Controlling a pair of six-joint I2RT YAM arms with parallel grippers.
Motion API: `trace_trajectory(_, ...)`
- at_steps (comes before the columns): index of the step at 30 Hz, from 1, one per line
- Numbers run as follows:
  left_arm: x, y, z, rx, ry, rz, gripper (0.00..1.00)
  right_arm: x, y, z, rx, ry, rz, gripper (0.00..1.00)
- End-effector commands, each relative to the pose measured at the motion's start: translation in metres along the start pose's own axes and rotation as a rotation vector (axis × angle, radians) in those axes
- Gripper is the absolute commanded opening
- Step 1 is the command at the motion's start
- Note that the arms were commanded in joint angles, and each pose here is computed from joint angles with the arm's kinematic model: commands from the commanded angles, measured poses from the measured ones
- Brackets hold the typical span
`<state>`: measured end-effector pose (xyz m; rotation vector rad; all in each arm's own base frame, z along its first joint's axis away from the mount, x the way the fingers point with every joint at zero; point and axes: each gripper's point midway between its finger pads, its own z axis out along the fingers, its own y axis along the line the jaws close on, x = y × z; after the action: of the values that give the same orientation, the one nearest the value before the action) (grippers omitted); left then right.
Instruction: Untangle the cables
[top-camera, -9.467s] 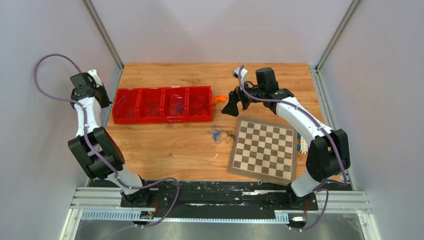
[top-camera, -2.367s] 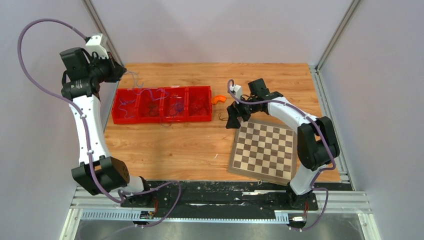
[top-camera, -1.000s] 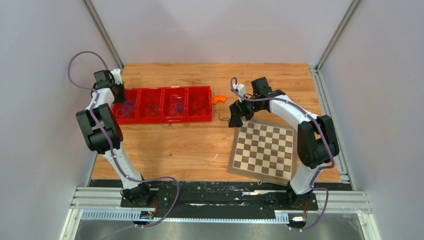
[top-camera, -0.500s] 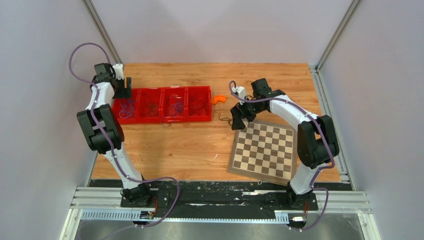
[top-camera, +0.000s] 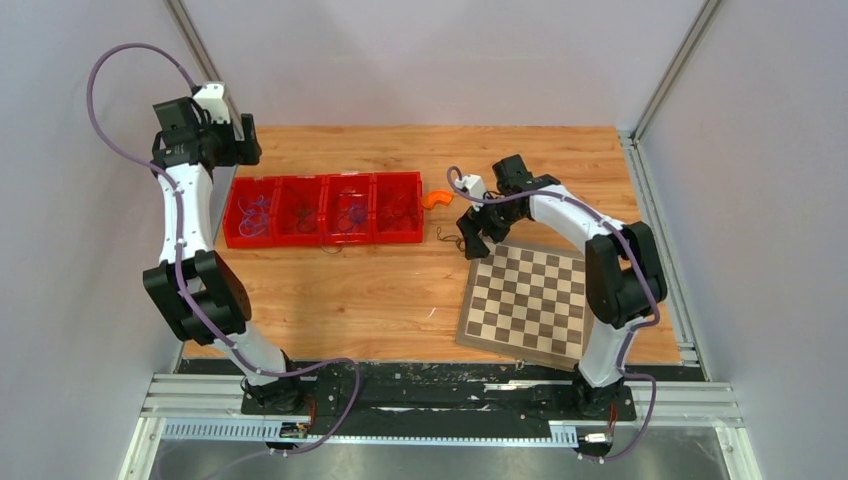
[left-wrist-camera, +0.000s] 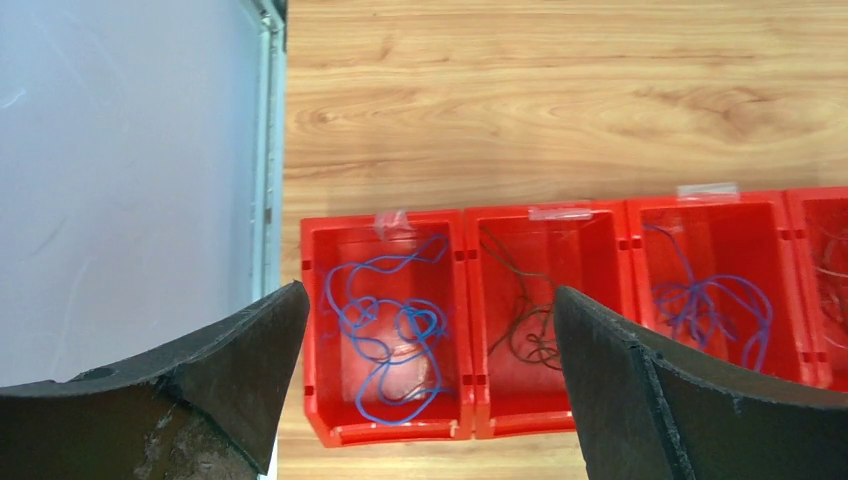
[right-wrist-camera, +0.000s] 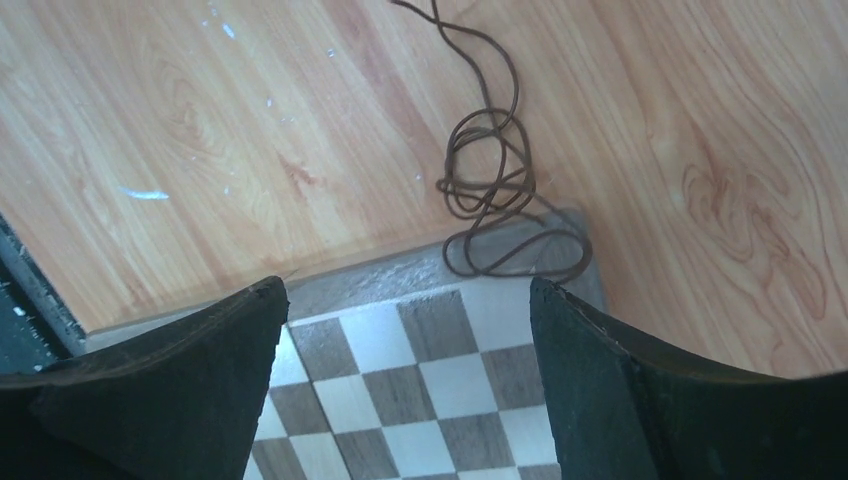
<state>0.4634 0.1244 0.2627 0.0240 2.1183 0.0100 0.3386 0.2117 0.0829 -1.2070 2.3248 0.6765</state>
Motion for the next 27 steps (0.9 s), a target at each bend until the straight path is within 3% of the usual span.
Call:
trace_trajectory(1,-0.018,-0.026,-0.016,0.090,-0.066,-0.033,1.00,-0.015,-0.022,0.018,0.061,0.015,-0.046,0.89)
trace_trajectory(4,-0.020,-0.037,-0.023,0.109,-0.086,-0.021,1.00,-0.020,-0.037,0.029,0.086,0.024,-0.037,0.84)
trace_trajectory(6,-0.021,-0.042,-0.026,0.118,-0.097,-0.017,1.00,-0.025,-0.042,0.032,0.095,0.020,-0.038,0.75)
trace_trajectory(10,-0.024,-0.049,-0.033,0.129,-0.117,-0.019,1.00,-0.027,-0.051,0.033,0.129,0.027,-0.056,0.42)
trace_trajectory(13,-0.030,-0.055,-0.039,0.153,-0.136,-0.022,1.00,-0.028,-0.051,0.027,0.138,0.021,-0.085,0.09)
trace_trajectory(14,-0.032,-0.057,-0.040,0.161,-0.144,-0.020,1.00,-0.031,-0.049,0.024,0.139,0.012,-0.096,0.01)
trace_trajectory(15,-0.034,-0.061,-0.042,0.177,-0.153,-0.017,1.00,-0.034,-0.047,0.020,0.136,0.000,-0.106,0.00)
trace_trajectory(20,-0.044,-0.080,-0.048,0.240,-0.197,0.015,1.00,-0.051,-0.028,0.002,0.086,-0.082,-0.138,0.02)
trace_trajectory(21,-0.044,-0.083,-0.050,0.252,-0.201,0.019,1.00,-0.052,-0.026,0.002,0.079,-0.087,-0.133,0.19)
trace_trajectory(23,-0.046,-0.092,-0.052,0.275,-0.210,0.031,1.00,-0.052,-0.028,0.006,0.076,-0.082,-0.120,0.64)
trace_trajectory(27,-0.053,-0.107,-0.059,0.320,-0.241,0.053,1.00,-0.058,-0.036,0.018,0.063,-0.081,-0.126,0.78)
